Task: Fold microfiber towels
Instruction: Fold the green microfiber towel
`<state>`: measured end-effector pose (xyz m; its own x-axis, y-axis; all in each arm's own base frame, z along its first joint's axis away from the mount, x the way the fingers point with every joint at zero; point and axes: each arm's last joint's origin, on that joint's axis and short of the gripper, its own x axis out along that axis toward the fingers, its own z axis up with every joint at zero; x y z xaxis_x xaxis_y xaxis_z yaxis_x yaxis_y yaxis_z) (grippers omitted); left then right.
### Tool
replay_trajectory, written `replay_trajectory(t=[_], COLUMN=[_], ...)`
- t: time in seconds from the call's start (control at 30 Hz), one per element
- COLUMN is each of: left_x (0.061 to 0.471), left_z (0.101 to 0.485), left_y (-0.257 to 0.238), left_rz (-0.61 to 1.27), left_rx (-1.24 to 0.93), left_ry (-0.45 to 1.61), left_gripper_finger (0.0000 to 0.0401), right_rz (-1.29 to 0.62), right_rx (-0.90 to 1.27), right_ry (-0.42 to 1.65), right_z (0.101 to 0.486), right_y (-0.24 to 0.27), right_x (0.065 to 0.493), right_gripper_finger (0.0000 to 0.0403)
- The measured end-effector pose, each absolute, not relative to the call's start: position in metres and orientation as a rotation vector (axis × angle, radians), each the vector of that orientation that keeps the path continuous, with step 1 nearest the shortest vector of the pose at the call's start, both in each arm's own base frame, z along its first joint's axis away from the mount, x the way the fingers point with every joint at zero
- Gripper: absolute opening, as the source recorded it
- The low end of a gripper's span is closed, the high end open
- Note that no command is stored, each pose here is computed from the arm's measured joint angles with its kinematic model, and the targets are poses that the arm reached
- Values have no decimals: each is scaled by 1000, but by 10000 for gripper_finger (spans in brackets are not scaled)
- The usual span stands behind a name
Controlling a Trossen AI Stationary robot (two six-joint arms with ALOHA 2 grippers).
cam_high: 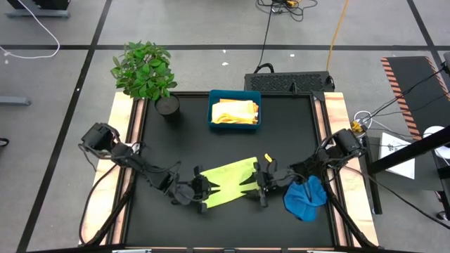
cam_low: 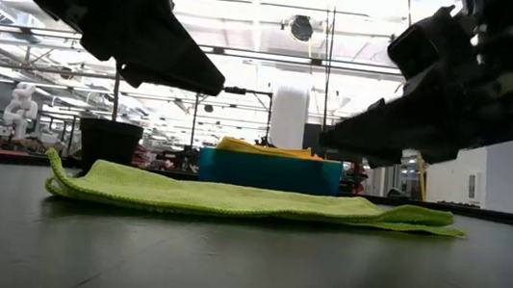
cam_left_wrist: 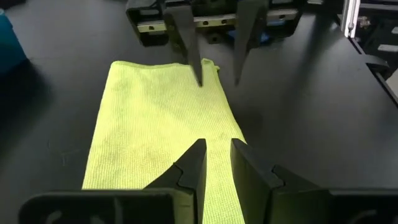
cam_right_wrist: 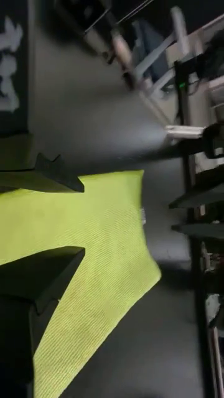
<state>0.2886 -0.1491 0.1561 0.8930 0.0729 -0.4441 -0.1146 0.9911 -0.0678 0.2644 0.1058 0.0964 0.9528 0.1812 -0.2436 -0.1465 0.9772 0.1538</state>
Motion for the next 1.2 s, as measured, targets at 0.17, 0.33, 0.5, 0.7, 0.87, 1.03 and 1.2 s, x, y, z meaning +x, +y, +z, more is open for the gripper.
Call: replay_trajectory(t=[0.17, 0.33, 0.5, 0.7, 0.87, 1.03, 1.2], left_x=[286, 278, 273, 270, 268, 261, 254], left_z=[158, 159, 160, 158, 155, 145, 134], left_y=[-156, -168, -175, -179, -179, -176, -165], left_rz=[94, 115, 119, 107, 77, 111, 224], left_rx=[-138, -51, -14, -9, -37, -10, -67], left_ry=[429, 409, 393, 404, 452, 557, 670], left_gripper_finger=[76, 76, 76, 76, 76, 76, 76], right_rz=[281, 346, 281, 233, 236, 195, 133], right_rx=[107, -17, 12, 46, 57, 100, 122], right_ry=[196, 192, 226, 293, 333, 465, 576], right_z=[109, 118, 119, 113, 109, 104, 98], right_y=[133, 160, 163, 163, 163, 166, 165], right_x=[268, 277, 282, 280, 280, 285, 284], right_gripper_finger=[141, 141, 141, 141, 141, 141, 141])
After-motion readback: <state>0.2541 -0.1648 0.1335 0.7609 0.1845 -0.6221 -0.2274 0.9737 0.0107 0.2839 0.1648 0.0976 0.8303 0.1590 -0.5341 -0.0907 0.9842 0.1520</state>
